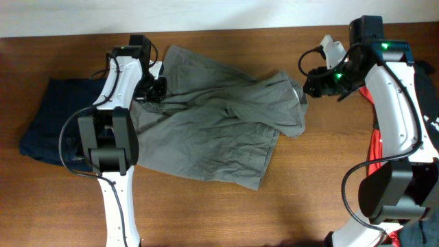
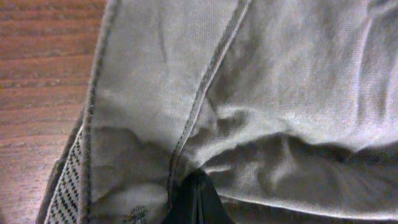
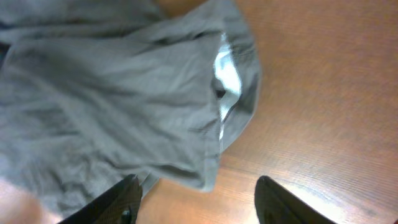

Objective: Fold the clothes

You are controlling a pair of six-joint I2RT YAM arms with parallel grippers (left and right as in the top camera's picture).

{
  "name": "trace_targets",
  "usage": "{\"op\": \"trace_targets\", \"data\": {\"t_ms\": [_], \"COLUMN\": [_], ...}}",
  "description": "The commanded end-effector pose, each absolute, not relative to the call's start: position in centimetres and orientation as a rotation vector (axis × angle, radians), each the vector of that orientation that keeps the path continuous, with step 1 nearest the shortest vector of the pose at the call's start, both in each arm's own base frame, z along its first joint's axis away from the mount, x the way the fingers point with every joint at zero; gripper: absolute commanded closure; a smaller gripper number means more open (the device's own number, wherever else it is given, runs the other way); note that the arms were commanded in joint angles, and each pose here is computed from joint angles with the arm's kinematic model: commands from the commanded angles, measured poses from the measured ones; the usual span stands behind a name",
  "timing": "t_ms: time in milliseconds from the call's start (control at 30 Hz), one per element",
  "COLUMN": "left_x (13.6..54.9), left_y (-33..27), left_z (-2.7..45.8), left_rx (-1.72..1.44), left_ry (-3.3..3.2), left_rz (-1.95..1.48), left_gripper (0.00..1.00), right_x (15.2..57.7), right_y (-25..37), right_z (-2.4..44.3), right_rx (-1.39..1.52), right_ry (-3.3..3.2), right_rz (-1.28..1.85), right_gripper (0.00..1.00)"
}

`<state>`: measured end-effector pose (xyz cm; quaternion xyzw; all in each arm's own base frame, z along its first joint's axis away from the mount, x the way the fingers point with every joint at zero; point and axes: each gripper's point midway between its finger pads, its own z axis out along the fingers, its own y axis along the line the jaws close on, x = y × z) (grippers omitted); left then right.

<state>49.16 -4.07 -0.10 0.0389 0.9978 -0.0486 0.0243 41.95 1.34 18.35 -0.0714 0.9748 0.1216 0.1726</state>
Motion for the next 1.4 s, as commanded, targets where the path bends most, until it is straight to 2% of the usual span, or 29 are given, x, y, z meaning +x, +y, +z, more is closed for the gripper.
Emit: {"op": "trace_targets", "data": {"t_ms": [0, 233, 333, 467, 567, 633, 700, 767, 933, 1133, 1367], "left_x": [46.7, 49.1, 50.0, 50.8, 51.0, 51.1, 51.2, 51.2, 50.7, 50.5, 50.5], "left_y": [-2.1, -2.9, -3.6, -4.5, -5.0, -5.3, -5.6, -6.0, -7.1, -7.4, -7.4], "left_z": [-4.4, 0.0, 2.4, 4.0, 4.0, 4.0, 4.0, 4.0, 3.1, 2.9, 2.9], "left_rx": [0.173, 0.177, 0.183, 0.202, 0.215, 0.224, 0.234, 0.247, 0.284, 0.304, 0.302], "left_ry": [3.235, 3.156, 3.113, 3.068, 3.06, 3.055, 3.047, 3.045, 3.064, 3.069, 3.069], "left_rz": [-0.066, -0.11, -0.146, -0.171, -0.172, -0.172, -0.171, -0.167, -0.169, -0.169, -0.169], "left_gripper": [0.99, 0.99, 0.98, 0.95, 0.95, 0.95, 0.93, 0.92, 0.91, 0.91, 0.91], "right_x": [43.1, 47.4, 48.2, 48.5, 48.6, 49.3, 50.4, 51.5, 53.9, 55.0, 56.2], "right_y": [0.3, 0.4, 3.1, 7.0, 9.0, 10.9, 12.2, 12.5, 8.8, 4.4, 1.8], "right_z": [16.6, 9.5, 7.1, 5.5, 4.2, 5.3, 7.6, 10.2, 16.2, 20.1, 20.5], "right_rx": [0.033, 0.221, 0.191, 0.178, 0.212, 0.159, 0.052, -0.045, -0.129, -0.178, -0.169], "right_ry": [2.786, 2.809, 2.803, 2.762, 2.763, 2.669, 2.529, 2.405, 2.27, 2.192, 2.178], "right_rz": [0.322, 0.398, 0.652, 0.992, 1.113, 1.281, 1.411, 1.451, 1.21, 0.92, 0.732], "right_gripper": [0.36, 0.33, 0.34, 0.46, 0.52, 0.68, 0.79, 0.84, 0.86, 0.85, 0.81]}}
